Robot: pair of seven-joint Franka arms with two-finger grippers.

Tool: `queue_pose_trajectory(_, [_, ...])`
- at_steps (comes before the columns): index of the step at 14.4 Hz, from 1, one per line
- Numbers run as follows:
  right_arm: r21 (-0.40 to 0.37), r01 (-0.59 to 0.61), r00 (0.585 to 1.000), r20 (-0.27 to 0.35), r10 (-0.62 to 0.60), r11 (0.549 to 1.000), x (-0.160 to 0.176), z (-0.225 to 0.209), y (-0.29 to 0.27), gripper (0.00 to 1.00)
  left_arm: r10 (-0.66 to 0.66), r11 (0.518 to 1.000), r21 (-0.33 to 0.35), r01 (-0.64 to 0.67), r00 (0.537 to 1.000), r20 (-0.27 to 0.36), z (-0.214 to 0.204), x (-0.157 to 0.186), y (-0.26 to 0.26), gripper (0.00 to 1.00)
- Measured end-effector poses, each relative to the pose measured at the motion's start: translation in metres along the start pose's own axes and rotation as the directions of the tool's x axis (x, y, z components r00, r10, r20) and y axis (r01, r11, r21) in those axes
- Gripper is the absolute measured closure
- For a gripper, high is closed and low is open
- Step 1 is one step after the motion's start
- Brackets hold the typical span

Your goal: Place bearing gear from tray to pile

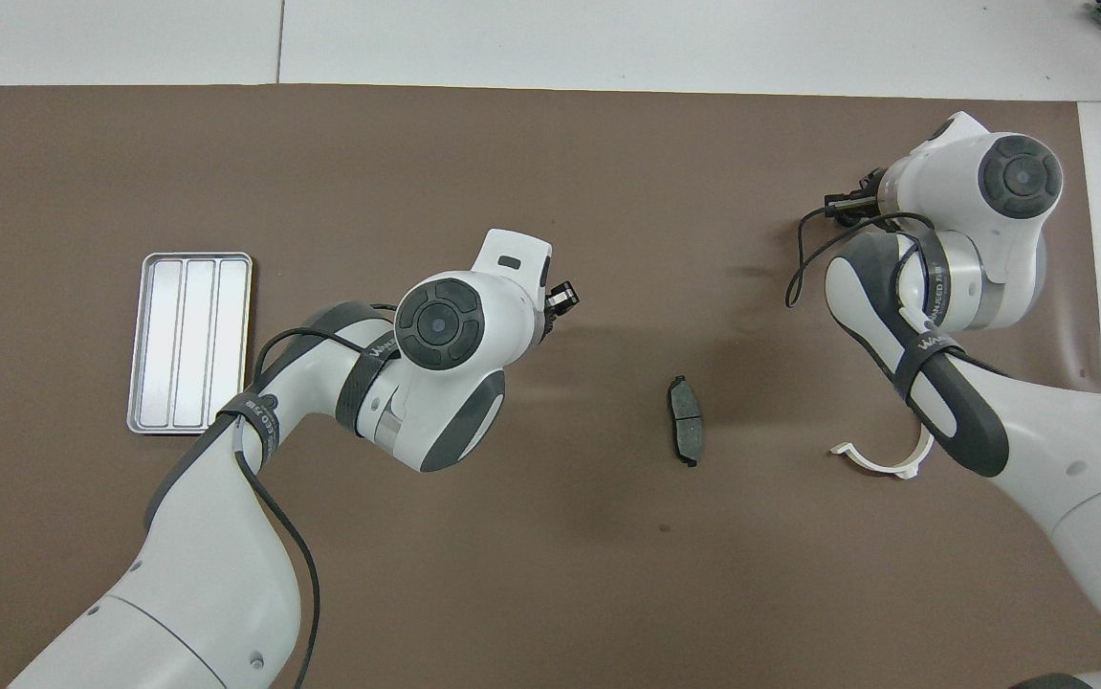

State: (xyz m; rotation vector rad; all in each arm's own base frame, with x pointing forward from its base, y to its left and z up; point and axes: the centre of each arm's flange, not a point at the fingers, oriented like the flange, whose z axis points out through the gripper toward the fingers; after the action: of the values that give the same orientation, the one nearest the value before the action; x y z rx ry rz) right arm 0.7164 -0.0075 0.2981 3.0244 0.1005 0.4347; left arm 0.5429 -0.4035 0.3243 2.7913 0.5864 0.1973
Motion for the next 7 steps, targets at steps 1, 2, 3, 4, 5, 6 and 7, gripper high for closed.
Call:
queue_pose_trajectory(1, [0.0,0.0,1.0,0.0,0.0,1.0,0.0,0.0,0.0,0.35,0.005,1.0,0.0,-0.005,1.0,0.002,0.002,-0.003,0.001,0.77])
queue_pose_trajectory(2, [0.001,0.002,1.0,0.0,-0.002,1.0,0.0,0.0,-0.001,0.25,0.01,1.0,0.0,-0.01,1.0,0.004,0.003,-0.007,0.003,0.77])
queue_pose_trajectory(3, [0.005,0.007,1.0,-0.002,-0.007,1.0,0.001,-0.001,-0.006,0.14,0.014,1.0,0.0,-0.014,1.0,0.006,0.004,-0.009,0.004,0.76])
queue_pose_trajectory(4, [0.011,0.015,1.0,-0.006,-0.014,1.0,0.003,-0.003,-0.014,0.12,0.015,1.0,0.001,-0.015,1.0,0.006,0.004,-0.009,0.004,0.74])
queue_pose_trajectory(5, [0.019,0.022,1.0,-0.012,-0.022,1.0,0.005,-0.005,-0.03,0.12,0.016,1.0,0.011,-0.016,1.0,0.005,0.002,-0.006,0.005,0.63])
queue_pose_trajectory(6, [0.029,0.025,1.0,-0.018,-0.025,0.999,0.007,-0.009,-0.052,0.12,0.019,0.999,0.033,-0.019,1.0,0.006,-0.002,-0.001,0.006,0.53])
queue_pose_trajectory(7, [0.04,0.029,0.999,-0.026,-0.028,0.999,0.008,-0.014,-0.079,0.12,0.024,0.998,0.058,-0.024,1.0,0.002,-0.01,0.008,0.009,0.42])
